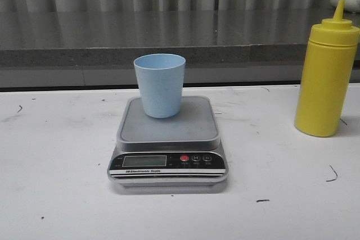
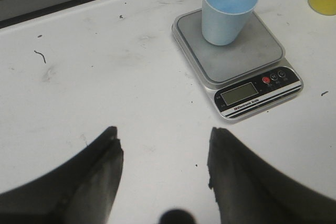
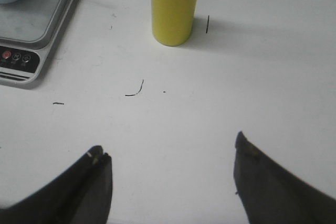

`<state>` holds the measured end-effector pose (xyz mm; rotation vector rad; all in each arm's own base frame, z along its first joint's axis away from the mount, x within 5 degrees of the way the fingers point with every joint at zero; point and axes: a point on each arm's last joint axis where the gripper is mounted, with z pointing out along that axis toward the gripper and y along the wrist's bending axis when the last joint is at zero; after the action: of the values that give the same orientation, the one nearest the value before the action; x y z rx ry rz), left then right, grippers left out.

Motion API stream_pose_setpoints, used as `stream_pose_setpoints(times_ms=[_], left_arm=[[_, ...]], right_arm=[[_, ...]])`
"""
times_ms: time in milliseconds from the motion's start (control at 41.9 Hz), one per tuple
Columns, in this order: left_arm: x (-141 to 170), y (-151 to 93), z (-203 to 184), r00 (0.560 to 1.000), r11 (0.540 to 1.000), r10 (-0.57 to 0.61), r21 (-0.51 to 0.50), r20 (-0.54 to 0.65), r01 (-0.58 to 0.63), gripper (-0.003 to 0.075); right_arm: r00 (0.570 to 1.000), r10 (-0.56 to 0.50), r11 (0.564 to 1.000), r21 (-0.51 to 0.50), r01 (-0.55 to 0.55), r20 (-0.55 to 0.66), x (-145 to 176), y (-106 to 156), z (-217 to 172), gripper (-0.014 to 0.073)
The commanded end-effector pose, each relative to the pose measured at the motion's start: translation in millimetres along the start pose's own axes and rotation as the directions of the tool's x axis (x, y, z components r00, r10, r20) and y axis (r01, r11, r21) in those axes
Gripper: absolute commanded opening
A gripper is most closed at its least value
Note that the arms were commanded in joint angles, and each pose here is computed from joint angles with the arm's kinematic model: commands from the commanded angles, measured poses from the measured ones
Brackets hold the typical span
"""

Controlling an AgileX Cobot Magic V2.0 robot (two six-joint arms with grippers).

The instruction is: Pour seasoning into cup on scale with both arms

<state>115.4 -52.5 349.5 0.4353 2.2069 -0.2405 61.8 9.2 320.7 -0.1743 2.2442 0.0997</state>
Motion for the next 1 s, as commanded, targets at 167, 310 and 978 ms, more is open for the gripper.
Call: stream_pose_setpoints(times_ms=[167, 310, 978], left_arm=[[-11.4, -0.6, -6.6, 0.996, 1.000, -0.019, 0.010, 0.092, 0.018, 0.0369], [-11.4, -0.6, -6.6, 0.996, 1.000, -0.019, 0.010, 0.092, 0.018, 0.0369], [-11.4, -0.6, -6.6, 0.996, 1.000, -0.019, 0.010, 0.092, 0.018, 0.0368]], right_arm=[[0.996, -0.021, 1.000, -0.002, 0.021, 0.088, -8.2, -1.0, -11.7, 0.0505], [0.995, -0.021, 1.000, -0.004, 0.022, 0.096, -8.9, -0.9, -11.7, 0.0505], [0.983, -0.019, 1.000, -0.019, 0.023, 0.181, -16.4, 0.7, -12.4, -0.0064]])
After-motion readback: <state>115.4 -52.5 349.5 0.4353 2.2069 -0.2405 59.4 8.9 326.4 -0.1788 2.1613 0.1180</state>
